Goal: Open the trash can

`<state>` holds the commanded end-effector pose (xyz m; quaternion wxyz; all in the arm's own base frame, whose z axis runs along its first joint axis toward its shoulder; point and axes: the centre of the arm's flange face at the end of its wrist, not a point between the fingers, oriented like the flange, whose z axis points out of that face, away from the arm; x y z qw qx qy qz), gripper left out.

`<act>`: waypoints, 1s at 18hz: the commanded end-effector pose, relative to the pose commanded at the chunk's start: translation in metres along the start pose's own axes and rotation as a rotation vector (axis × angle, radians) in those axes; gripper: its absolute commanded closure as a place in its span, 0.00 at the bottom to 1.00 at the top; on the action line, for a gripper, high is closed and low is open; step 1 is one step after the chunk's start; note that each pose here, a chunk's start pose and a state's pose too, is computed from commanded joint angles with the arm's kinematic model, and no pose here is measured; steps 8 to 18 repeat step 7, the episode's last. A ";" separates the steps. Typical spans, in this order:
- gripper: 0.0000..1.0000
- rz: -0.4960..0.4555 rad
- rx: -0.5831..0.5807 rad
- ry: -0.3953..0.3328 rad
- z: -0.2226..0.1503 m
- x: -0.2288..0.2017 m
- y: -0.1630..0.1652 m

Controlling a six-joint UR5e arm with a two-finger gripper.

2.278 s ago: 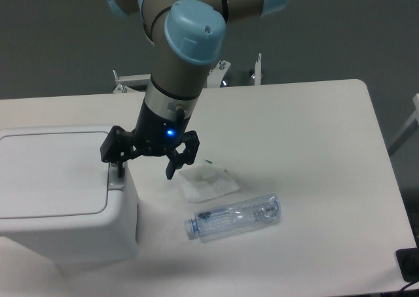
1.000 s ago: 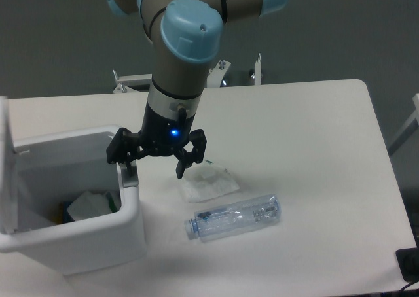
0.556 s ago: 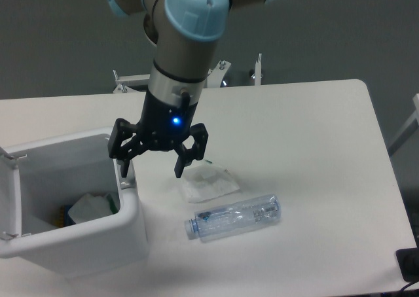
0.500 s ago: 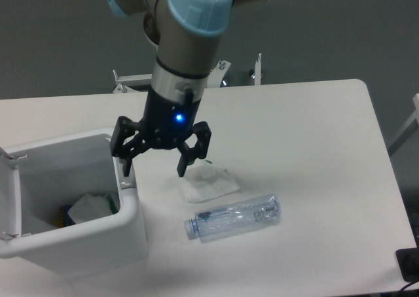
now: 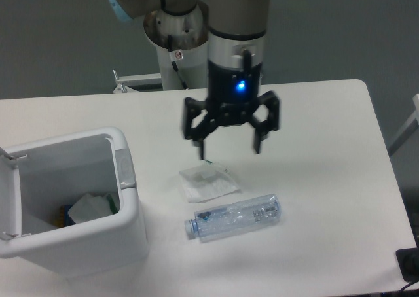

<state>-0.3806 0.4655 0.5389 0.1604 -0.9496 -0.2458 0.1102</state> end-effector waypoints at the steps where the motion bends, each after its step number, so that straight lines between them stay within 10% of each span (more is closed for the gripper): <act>1: 0.00 0.034 -0.012 -0.034 -0.008 -0.013 0.013; 7: 0.00 0.361 -0.050 -0.044 -0.024 -0.022 0.060; 18: 0.00 0.361 -0.050 -0.044 -0.024 -0.022 0.060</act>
